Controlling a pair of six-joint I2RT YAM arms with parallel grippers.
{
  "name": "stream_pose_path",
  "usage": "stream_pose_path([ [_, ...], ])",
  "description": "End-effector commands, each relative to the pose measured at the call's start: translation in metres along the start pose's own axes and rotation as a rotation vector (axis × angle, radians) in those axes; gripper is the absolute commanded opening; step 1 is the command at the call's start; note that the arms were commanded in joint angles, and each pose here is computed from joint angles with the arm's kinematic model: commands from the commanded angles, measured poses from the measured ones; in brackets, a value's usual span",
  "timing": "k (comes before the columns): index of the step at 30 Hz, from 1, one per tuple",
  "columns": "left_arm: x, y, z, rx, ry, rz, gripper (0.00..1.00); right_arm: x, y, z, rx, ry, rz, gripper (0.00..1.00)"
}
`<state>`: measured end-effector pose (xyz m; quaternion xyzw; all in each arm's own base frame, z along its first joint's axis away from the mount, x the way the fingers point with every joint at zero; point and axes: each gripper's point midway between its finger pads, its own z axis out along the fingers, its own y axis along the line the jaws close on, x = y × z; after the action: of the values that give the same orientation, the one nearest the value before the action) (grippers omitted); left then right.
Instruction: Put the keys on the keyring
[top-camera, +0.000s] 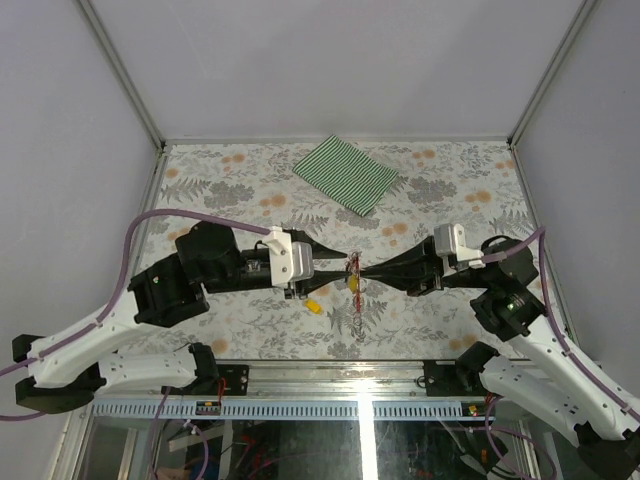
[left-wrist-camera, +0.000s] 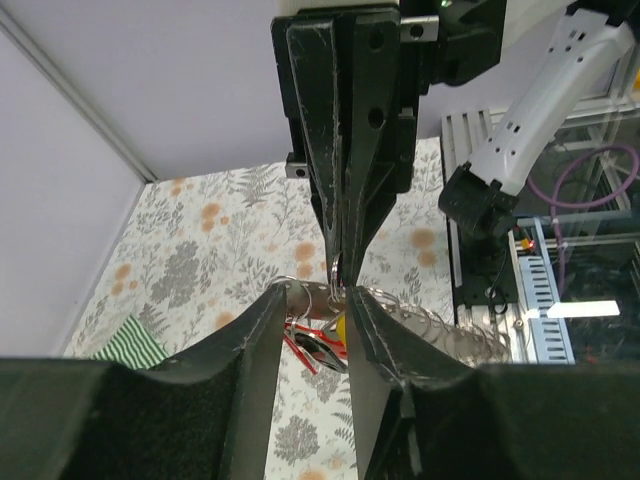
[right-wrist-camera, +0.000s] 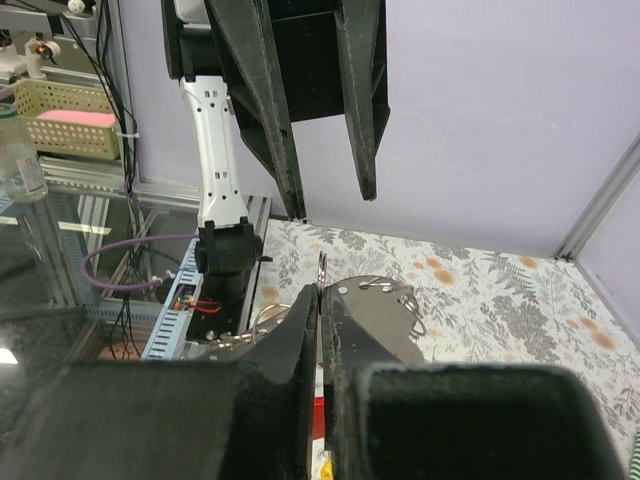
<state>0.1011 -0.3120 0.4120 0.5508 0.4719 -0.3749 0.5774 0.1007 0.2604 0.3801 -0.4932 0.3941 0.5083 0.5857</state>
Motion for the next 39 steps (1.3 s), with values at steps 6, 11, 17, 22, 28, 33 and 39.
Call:
stream_pose_path([
  [6, -0.021, 0.004, 0.012, -0.016, -0.105, -0.04, 0.29, -0.028, -0.005, -0.002, 0.063, -0.089, -0.046, 0.0],
  [11, -0.007, 0.02, 0.015, -0.135, -0.105, -0.126, 0.34, -0.017, -0.021, -0.009, 0.182, -0.043, -0.016, 0.0],
  [17, 0.011, 0.028, 0.011, -0.228, -0.102, -0.206, 0.37, 0.0, -0.032, -0.02, 0.284, 0.011, 0.016, 0.0],
  [22, 0.05, 0.052, 0.005, -0.416, -0.01, -0.314, 0.41, 0.038, -0.044, -0.04, 0.425, 0.172, 0.103, 0.0],
  [28, 0.126, 0.089, -0.007, -0.577, 0.095, -0.533, 0.46, 0.091, -0.059, -0.075, 0.688, 0.324, 0.319, 0.0],
  [33, 0.182, 0.111, -0.024, -0.707, 0.161, -0.666, 0.5, 0.127, -0.056, -0.088, 0.761, 0.449, 0.459, 0.0],
  [39, 0.238, 0.118, -0.041, -0.813, 0.247, -0.764, 0.53, 0.164, -0.045, -0.096, 0.773, 0.6, 0.585, 0.0],
])
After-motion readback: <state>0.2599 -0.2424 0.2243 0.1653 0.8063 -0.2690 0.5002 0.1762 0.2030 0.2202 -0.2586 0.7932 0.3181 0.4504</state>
